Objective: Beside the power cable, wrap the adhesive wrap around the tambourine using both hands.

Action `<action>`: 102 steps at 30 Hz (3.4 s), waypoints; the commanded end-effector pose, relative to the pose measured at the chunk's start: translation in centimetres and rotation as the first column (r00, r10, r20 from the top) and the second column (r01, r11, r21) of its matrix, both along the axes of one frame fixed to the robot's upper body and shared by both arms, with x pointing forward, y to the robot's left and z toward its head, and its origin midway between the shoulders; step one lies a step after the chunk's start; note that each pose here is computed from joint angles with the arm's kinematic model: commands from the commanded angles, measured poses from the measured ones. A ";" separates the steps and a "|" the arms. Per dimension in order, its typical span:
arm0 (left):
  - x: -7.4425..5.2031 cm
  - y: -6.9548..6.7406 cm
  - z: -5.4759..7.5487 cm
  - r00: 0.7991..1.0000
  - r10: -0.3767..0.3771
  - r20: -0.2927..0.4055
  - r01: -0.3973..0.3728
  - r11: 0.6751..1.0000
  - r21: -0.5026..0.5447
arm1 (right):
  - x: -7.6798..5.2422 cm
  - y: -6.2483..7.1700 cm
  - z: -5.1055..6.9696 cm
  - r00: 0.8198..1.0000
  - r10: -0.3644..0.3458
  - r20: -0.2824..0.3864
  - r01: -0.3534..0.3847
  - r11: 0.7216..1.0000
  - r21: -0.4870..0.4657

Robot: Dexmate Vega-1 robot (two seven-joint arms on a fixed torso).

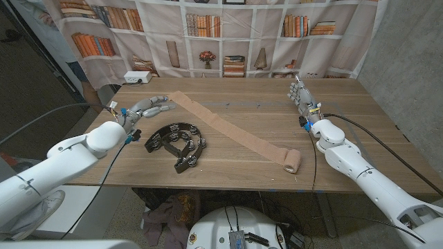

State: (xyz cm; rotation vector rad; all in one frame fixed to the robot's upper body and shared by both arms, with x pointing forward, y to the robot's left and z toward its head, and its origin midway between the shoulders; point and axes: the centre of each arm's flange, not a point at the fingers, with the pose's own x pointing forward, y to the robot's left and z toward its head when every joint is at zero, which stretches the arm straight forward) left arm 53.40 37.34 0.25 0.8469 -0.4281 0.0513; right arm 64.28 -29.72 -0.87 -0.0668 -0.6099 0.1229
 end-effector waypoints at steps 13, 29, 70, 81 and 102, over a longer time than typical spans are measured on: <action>-0.1 1.2 -0.1 0.998 0.046 -0.043 -0.043 0.997 0.066 | 0.0 0.0 0.3 1.000 0.004 0.004 -0.004 1.000 -0.010; 0.7 1.8 -0.9 0.992 0.105 -0.073 -0.095 0.988 0.123 | -0.1 -0.1 0.1 1.000 -0.003 0.002 0.003 1.000 0.005; 0.7 0.9 -2.8 0.978 0.168 -0.123 -0.136 0.963 0.233 | -0.8 -0.5 -0.3 1.000 -0.015 0.014 0.015 1.000 0.015; 0.4 1.6 -3.0 0.973 0.198 -0.122 -0.172 0.965 0.197 | -0.7 -0.8 -0.4 1.000 -0.012 0.005 0.012 1.000 0.006; 1.1 1.4 -3.8 0.959 0.213 -0.185 -0.168 0.958 0.234 | -0.4 -0.9 -0.8 1.000 -0.007 -0.007 0.007 1.000 0.009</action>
